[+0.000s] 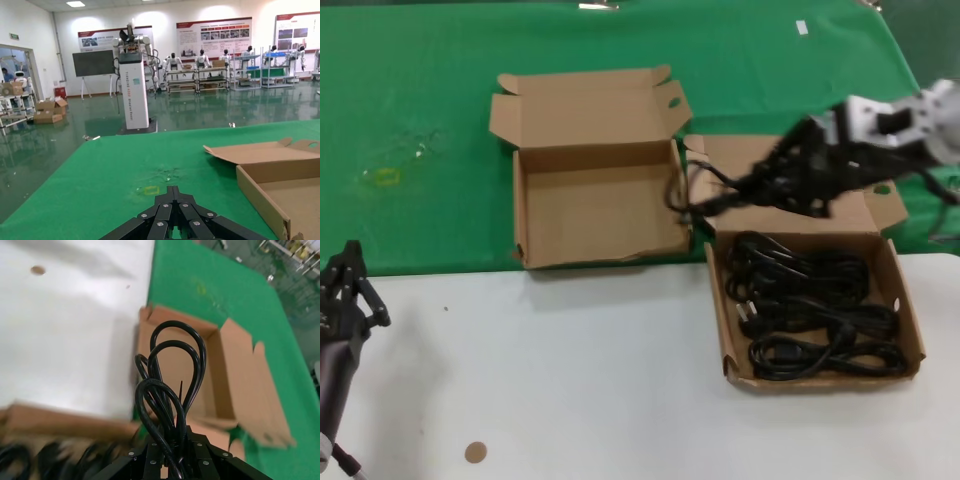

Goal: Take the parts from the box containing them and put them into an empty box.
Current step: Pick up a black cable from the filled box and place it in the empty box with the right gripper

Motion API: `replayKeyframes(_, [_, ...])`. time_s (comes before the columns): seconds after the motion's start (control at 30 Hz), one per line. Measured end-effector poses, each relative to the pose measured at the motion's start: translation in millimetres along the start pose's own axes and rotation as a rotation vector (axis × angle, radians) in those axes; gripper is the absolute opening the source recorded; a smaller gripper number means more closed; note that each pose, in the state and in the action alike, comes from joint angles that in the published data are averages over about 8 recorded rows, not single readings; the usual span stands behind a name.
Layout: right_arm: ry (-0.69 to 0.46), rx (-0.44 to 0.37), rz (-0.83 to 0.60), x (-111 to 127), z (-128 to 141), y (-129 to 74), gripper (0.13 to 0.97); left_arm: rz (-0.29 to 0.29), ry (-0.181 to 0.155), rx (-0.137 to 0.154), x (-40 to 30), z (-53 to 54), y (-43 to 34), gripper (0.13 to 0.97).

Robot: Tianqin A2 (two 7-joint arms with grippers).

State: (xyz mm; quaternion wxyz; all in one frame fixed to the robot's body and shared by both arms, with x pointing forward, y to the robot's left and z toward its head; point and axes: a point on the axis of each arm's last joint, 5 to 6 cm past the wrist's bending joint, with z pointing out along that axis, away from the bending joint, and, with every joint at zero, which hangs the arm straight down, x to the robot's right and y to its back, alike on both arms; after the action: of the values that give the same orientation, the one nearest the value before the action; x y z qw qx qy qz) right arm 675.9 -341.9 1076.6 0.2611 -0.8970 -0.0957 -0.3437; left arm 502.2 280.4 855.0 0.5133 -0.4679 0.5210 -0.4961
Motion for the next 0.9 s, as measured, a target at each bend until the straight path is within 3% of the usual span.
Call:
replayKeyframes(0.5, [0.029,0.065,-0.012,28.3,89.3,-56.4,0.216,0.000,0.000,0.000,0.0,0.0,0.0,0.144])
replayKeyframes(0.9, [0.030,0.078,-0.017,38.8,137.9,-84.3,0.215,0.000,0.000,0.000,0.0,0.0,0.0,0.144])
